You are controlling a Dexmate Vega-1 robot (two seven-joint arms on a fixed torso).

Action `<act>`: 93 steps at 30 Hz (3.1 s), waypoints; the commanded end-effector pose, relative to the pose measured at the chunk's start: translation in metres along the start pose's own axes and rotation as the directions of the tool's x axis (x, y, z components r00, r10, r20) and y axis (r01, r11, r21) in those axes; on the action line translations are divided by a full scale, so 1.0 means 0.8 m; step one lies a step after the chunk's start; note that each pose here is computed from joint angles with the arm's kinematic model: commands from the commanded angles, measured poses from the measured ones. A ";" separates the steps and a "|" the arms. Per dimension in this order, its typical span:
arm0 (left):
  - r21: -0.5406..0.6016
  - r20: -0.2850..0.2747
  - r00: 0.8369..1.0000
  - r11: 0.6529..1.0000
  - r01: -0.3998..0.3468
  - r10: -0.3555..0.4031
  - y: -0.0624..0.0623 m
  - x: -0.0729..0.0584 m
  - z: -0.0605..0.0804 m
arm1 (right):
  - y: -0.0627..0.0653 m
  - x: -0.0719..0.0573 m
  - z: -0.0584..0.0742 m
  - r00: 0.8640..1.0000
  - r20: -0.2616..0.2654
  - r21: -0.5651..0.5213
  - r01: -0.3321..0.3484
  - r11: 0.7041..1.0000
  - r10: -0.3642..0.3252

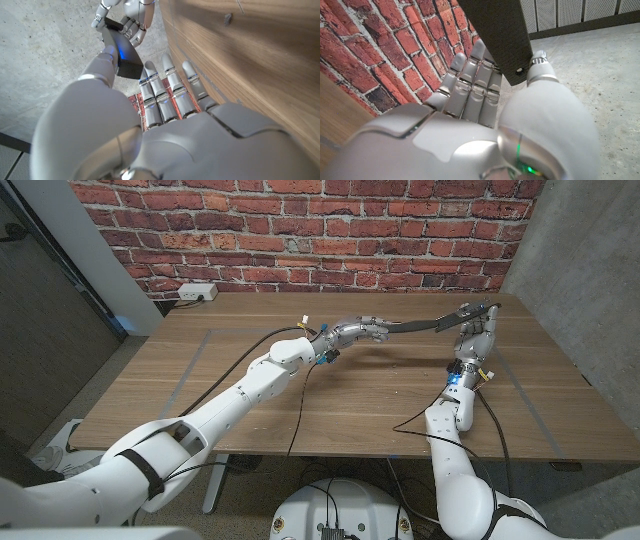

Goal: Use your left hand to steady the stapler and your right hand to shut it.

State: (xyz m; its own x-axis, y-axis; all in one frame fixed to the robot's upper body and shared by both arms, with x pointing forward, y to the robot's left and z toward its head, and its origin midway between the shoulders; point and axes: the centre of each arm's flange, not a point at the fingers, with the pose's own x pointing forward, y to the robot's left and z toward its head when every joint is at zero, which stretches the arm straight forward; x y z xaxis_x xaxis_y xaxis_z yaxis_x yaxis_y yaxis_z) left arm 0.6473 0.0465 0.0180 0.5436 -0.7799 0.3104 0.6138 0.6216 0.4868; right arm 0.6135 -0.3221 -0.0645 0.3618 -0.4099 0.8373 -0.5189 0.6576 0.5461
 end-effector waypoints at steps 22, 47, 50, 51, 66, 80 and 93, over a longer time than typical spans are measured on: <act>0.026 0.004 0.996 0.995 -0.094 0.094 -0.011 0.010 0.007 | 0.001 0.004 0.013 1.000 0.007 -0.014 -0.006 1.000 0.006; 0.165 -0.085 0.992 0.983 -0.084 0.099 0.006 -0.006 0.023 | 0.001 0.022 0.053 0.930 -0.334 -0.357 -0.274 0.893 0.152; 0.173 -0.093 0.990 0.981 -0.085 0.102 0.009 -0.009 0.024 | 0.008 0.028 0.055 0.900 -0.395 -0.379 -0.340 0.861 0.182; 0.177 -0.098 0.990 0.981 -0.082 0.100 0.010 -0.009 0.024 | 0.010 0.031 0.055 0.888 -0.417 -0.382 -0.364 0.850 0.193; 0.200 -0.124 0.988 0.977 -0.069 0.095 0.017 -0.010 0.028 | 0.070 0.069 0.037 0.638 -0.686 -0.326 -0.699 0.637 0.349; 0.214 -0.130 0.987 0.975 -0.064 0.094 0.021 -0.009 0.030 | 0.153 0.086 0.027 0.407 -0.859 -0.342 -0.907 0.245 0.310; 0.212 -0.124 0.986 0.974 -0.080 0.108 0.024 -0.016 0.030 | 0.177 0.082 0.007 0.345 -0.900 -0.323 -0.938 0.122 0.265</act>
State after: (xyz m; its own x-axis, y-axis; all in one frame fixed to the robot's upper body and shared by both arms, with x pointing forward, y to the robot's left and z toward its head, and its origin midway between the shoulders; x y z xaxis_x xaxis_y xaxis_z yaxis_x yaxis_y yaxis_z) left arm 0.6392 0.0622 0.0429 0.6684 -0.7011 0.2483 0.4403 0.6420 0.6277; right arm 0.5607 -0.2826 0.0617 0.6494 0.5754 0.4972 -0.1923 0.7568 -0.6247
